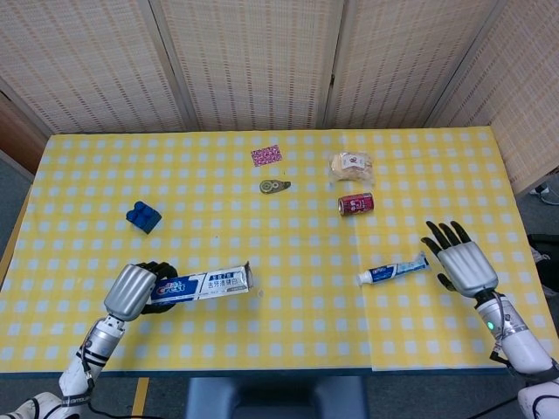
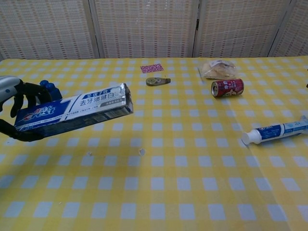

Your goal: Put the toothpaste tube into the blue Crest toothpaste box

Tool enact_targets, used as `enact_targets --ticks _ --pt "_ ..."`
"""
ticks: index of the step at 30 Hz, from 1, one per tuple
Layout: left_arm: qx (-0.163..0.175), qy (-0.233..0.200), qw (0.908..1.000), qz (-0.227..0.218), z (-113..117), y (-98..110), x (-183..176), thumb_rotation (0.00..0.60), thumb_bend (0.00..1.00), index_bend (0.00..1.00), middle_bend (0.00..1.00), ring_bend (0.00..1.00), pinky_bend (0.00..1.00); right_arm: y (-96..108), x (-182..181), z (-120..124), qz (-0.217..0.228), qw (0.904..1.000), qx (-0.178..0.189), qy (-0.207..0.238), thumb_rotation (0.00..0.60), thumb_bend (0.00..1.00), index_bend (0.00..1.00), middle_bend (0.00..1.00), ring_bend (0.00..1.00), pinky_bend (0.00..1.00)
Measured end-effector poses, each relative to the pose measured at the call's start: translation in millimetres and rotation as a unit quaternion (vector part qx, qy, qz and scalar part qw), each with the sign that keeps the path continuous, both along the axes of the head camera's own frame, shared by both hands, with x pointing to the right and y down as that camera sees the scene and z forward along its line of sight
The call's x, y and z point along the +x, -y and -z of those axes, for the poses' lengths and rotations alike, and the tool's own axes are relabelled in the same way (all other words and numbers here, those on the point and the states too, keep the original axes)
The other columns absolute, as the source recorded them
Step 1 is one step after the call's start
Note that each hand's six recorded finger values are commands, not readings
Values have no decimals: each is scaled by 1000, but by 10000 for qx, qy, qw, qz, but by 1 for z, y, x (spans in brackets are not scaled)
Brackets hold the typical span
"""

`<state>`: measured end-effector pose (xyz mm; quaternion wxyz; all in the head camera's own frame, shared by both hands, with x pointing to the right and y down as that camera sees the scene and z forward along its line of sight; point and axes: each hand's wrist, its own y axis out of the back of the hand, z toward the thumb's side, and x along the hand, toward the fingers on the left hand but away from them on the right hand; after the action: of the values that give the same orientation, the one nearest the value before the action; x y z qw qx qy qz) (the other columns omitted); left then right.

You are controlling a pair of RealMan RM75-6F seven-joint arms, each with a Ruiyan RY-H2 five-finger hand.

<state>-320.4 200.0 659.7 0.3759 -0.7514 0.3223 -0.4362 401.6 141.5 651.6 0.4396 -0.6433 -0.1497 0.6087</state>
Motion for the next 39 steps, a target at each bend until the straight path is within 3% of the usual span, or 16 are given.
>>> enact_targets --ticks 12,26,29,32,35,39 --pt "5 129 9997 201 -1 8 -19 600 204 633 745 612 687 -8 -10 -46 345 9982 244 -415 600 356 351 24 35 0" --pt "-67 230 9992 319 -5 13 -34 600 205 632 745 604 684 -12 -14 -85 125 9996 58 -252 600 356 369 84 53 0" --pt "-81 240 9992 294 -4 14 -34 600 204 632 745 602 683 -9 -17 -90 163 9995 60 -270 600 355 428 116 70 0" --pt "-45 225 9993 299 -3 16 -34 600 204 632 745 602 683 -7 -21 -94 223 9993 69 -305 600 356 544 172 149 3" --pt "-14 206 9993 297 -1 17 -33 600 205 631 745 600 681 -4 -24 -95 267 9990 180 -309 600 355 666 285 255 105" --pt "-27 179 9994 282 1 18 -34 600 205 628 745 595 677 1 -27 -93 331 9981 432 -280 600 356 825 507 497 404"
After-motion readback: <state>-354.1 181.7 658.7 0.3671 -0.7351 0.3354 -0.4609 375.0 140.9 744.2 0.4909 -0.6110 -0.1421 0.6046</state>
